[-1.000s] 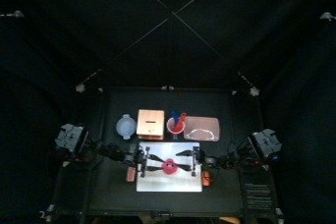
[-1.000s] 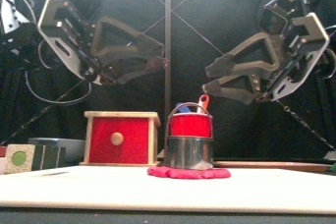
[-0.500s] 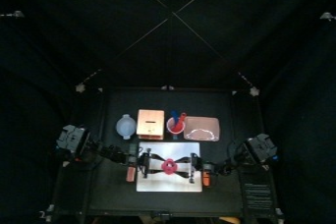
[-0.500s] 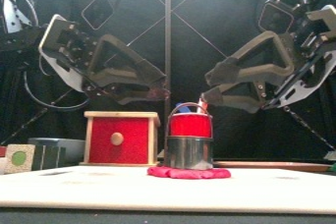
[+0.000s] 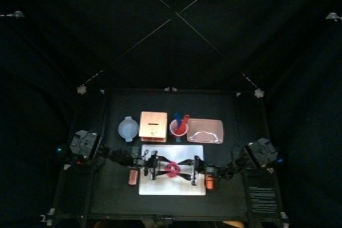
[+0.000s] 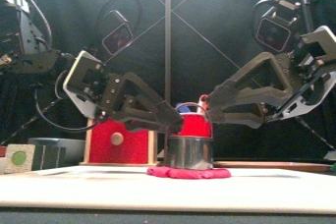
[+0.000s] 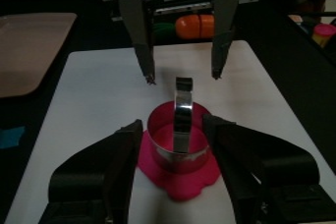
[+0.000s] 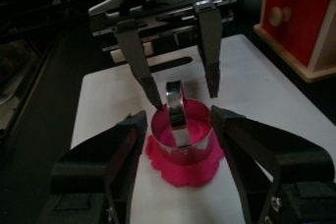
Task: Get the cutter from the drawer then cut the dough then place the extra dough in the bowl
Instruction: Cut the dough
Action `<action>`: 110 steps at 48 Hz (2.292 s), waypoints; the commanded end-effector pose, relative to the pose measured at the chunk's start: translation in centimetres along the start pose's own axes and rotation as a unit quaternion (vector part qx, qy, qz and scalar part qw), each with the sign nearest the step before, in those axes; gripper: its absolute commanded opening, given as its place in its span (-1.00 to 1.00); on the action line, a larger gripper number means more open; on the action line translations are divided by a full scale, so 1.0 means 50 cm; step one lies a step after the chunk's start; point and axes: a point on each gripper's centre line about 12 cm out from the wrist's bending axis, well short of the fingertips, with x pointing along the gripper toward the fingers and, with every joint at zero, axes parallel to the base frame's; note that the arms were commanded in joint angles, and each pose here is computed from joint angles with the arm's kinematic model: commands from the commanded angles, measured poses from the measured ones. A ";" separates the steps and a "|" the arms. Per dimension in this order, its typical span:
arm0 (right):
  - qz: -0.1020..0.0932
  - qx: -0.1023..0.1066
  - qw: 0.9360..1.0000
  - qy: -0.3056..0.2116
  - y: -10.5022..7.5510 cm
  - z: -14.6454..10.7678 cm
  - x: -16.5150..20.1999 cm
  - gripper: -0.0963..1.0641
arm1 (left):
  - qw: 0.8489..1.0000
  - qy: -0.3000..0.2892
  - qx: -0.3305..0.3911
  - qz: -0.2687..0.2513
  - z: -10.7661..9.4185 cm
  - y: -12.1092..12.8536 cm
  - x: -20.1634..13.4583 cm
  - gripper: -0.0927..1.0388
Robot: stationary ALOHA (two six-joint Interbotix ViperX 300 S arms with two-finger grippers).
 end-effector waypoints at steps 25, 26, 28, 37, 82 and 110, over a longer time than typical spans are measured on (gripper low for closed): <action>-0.028 0.016 0.999 0.003 -0.006 -0.007 0.033 0.60 | 1.000 0.003 0.002 -0.004 0.028 0.001 0.001 0.68; -0.028 0.017 0.999 0.003 -0.006 -0.006 0.033 0.58 | 1.000 0.001 0.003 -0.005 0.030 0.001 0.000 0.68; -0.028 0.018 0.999 0.002 -0.004 -0.005 0.035 0.51 | 1.000 -0.001 0.004 -0.008 0.034 0.000 0.000 0.68; -0.022 0.015 1.000 0.009 0.004 -0.006 0.041 0.26 | 1.000 -0.005 0.008 -0.011 0.039 -0.001 -0.003 0.68; -0.023 0.020 0.999 0.011 0.005 0.002 0.046 0.19 | 1.000 0.023 0.009 -0.019 0.016 -0.009 -0.008 0.07; -0.022 0.021 1.000 0.009 0.006 0.006 0.048 -0.14 | 0.999 0.031 0.010 -0.016 0.012 -0.004 -0.008 -0.07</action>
